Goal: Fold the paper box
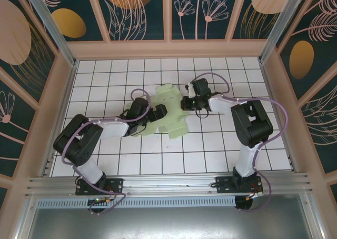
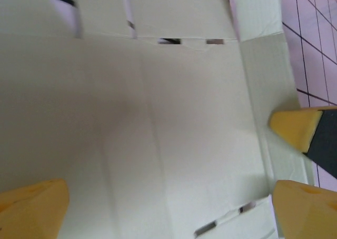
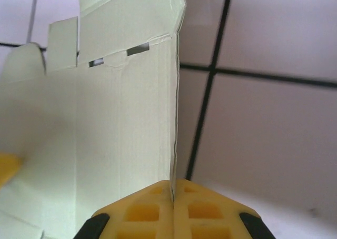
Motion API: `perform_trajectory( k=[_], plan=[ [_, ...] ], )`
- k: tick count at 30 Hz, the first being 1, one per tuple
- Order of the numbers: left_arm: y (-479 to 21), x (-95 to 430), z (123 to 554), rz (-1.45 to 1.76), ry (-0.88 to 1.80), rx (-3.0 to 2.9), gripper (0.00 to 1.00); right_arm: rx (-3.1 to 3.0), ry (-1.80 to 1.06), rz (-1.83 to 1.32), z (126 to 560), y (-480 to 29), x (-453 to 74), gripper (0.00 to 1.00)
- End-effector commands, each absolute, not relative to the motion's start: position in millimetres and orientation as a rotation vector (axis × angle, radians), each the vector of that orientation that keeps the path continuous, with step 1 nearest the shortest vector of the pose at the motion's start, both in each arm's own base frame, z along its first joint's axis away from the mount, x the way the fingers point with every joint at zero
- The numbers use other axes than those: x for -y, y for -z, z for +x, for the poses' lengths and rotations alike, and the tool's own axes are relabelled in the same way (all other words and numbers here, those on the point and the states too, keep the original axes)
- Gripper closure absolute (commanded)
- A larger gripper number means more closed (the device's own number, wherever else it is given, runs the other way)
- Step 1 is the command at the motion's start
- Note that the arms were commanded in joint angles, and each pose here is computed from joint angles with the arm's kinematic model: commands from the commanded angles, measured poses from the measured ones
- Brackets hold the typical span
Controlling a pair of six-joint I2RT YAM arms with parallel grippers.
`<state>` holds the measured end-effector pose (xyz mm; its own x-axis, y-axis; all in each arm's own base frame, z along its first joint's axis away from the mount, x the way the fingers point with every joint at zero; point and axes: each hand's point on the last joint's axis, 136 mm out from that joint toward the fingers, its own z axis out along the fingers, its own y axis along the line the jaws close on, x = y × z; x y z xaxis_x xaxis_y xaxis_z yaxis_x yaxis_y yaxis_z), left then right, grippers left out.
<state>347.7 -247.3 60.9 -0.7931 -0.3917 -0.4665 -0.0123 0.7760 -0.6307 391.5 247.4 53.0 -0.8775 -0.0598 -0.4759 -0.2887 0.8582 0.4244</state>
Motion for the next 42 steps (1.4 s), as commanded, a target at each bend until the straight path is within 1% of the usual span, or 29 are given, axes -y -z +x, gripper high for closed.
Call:
perform_trajectory(
  k=[1,5,7,10,12,15,21,25,28,33,36,38,42],
  plan=[
    [-64,214,345,-0.347,0.647,-2.373,0.01,-2.633,-0.319,-0.294,399,-42,-218,1.0],
    [-70,186,345,-0.441,0.609,-2.31,0.01,-2.625,-0.06,-0.312,408,-48,-210,1.0],
    [-69,174,344,-0.484,0.621,-2.289,0.01,-2.62,0.113,-0.331,412,-47,-203,1.0],
    [-66,162,343,-0.51,0.607,-2.288,0.01,-2.597,0.384,-0.345,417,-45,-191,1.0],
    [-65,157,343,-0.511,0.587,-2.287,0.01,-2.583,0.508,-0.366,421,-44,-188,1.0],
    [-64,154,344,-0.51,0.578,-2.289,0.01,-2.532,0.63,-0.392,428,-46,-192,1.0],
    [-61,152,342,-0.505,0.574,-2.29,0.01,-2.441,0.766,-0.469,432,-50,-207,1.0],
    [-58,152,341,-0.502,0.573,-2.297,0.01,-2.445,0.714,-0.466,432,-52,-215,1.0],
    [-58,153,341,-0.493,0.575,-2.297,0.01,-2.474,0.574,-0.428,432,-57,-219,1.0],
    [-56,158,343,-0.479,0.597,-2.305,0.01,-2.586,0.165,-0.347,429,-57,-231,1.0],
    [-54,159,343,-0.48,0.607,-2.307,0.01,-2.637,-0.008,-0.325,426,-55,-236,1.0],
    [-54,160,343,-0.476,0.608,-2.307,0.01,-2.633,0.023,-0.318,427,-55,-232,1.0],
    [-53,160,343,-0.474,0.607,-2.31,0.01,-2.556,0.377,-0.36,432,-55,-216,1.0]
  ],
)
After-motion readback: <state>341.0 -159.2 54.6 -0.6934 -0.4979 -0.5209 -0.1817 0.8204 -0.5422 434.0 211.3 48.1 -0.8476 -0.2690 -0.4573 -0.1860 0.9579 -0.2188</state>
